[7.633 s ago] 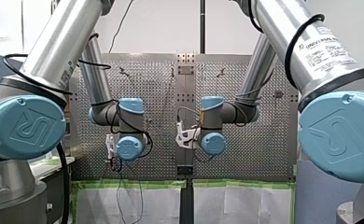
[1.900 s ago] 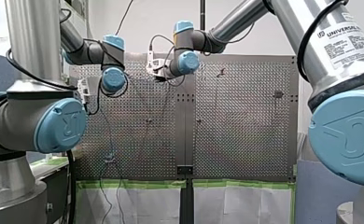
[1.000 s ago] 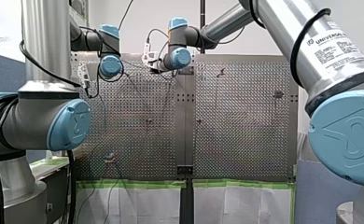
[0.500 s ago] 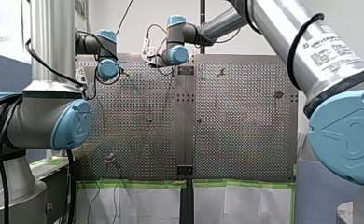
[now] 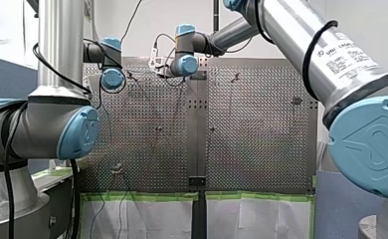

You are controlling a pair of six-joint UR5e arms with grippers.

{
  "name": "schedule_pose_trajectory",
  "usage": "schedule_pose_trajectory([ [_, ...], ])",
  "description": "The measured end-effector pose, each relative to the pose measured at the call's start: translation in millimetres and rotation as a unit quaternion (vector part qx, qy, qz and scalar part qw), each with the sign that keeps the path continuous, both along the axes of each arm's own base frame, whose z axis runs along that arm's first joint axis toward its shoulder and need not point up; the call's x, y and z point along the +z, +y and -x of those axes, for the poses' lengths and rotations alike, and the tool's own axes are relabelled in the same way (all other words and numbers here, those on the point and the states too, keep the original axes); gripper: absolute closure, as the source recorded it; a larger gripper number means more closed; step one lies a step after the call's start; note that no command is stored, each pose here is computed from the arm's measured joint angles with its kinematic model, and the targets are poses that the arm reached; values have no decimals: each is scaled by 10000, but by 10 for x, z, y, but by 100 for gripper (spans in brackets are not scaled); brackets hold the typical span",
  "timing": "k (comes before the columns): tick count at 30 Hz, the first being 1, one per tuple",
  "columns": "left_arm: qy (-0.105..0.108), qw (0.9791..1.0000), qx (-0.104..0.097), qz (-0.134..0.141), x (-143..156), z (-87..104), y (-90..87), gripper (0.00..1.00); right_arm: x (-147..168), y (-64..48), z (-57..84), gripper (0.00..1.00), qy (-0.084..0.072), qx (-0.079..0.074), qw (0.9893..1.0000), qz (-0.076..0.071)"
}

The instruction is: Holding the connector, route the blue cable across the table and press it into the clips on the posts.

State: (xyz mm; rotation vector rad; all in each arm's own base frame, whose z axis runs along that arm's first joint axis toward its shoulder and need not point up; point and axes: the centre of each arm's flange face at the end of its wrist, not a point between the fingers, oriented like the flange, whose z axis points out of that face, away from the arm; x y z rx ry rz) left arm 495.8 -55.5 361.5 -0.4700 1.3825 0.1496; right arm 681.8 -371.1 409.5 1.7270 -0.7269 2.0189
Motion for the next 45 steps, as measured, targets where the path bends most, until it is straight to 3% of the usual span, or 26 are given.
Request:
schedule_pose_trajectory([
  [9, -43, 10000, -73, -8, -51, -163, 117, 100, -77, -124, -90, 100, -36, -135, 9999, 13],
  [13, -167, 9997, -147, 20, -29, -240, 155, 100, -58, -164, -113, 100, -80, -201, 9998, 36],
  [19, -362, 9989, -307, 65, 72, -320, 185, 100, -12, -212, -104, 100, -127, -281, 9995, 63],
  [26, -285, 9987, -405, 124, -17, -398, 208, 100, -11, -241, -86, 100, -132, -367, 9992, 57],
  [33, -476, 9972, -540, 214, 3, -496, 254, 100, -16, -262, -69, 100, -116, -487, 9987, 64],
  [40, -361, 9968, -674, 223, -138, -592, 243, 100, -18, -294, -42, 100, -107, -656, 9978, 67],
  [45, -331, 9978, -534, 232, -213, -626, 323, 100, -19, -309, -29, 100, -99, -717, 9974, 70],
])
